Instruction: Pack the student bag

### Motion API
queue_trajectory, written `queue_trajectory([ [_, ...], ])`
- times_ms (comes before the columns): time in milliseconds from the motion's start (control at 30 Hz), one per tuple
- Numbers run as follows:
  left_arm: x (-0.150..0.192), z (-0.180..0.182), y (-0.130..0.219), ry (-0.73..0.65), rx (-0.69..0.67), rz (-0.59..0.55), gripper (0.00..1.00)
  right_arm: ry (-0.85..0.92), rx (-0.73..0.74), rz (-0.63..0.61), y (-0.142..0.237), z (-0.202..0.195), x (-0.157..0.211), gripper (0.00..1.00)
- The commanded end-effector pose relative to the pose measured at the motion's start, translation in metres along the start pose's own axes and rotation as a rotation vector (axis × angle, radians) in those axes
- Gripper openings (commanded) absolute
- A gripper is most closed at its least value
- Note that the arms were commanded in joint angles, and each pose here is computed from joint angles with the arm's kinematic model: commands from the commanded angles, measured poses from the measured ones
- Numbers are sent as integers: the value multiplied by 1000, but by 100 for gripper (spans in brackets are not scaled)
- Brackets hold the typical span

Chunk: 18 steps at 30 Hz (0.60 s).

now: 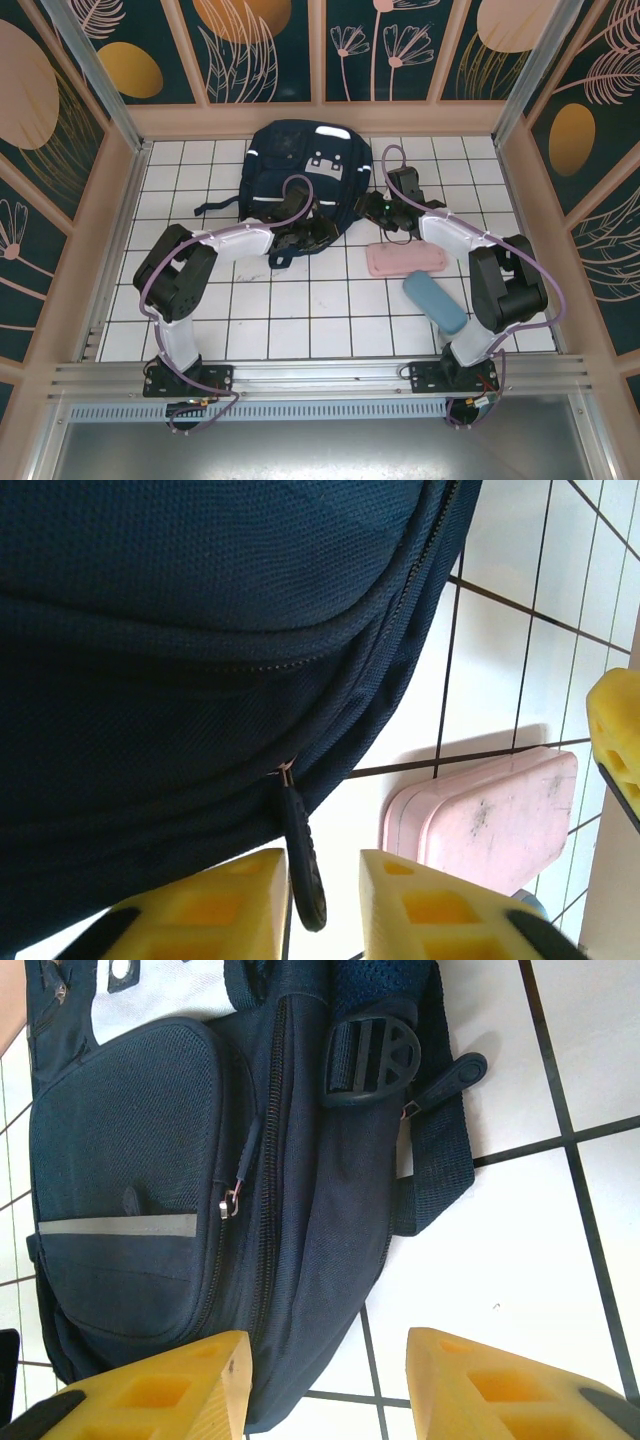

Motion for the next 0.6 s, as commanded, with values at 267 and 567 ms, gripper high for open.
queue_trajectory([
  [267, -5, 5, -10, 6, -43, -11, 18, -6, -38, 21, -1, 7, 2, 45],
  [567, -15, -6, 17, -68, -72, -89, 0, -54, -91, 56, -2, 17, 4, 45],
])
Point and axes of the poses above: each hand's point on the last joint's axis, 136 mm out from that joint toward the fingers, its own y axis back along the fingers, its own z axis along the line the jaws close on, x = y × z, the point moved 7 cm from there along y, back along the fingers, and after that the axes turned 11 degrees about -y, right-handed, at the moved point
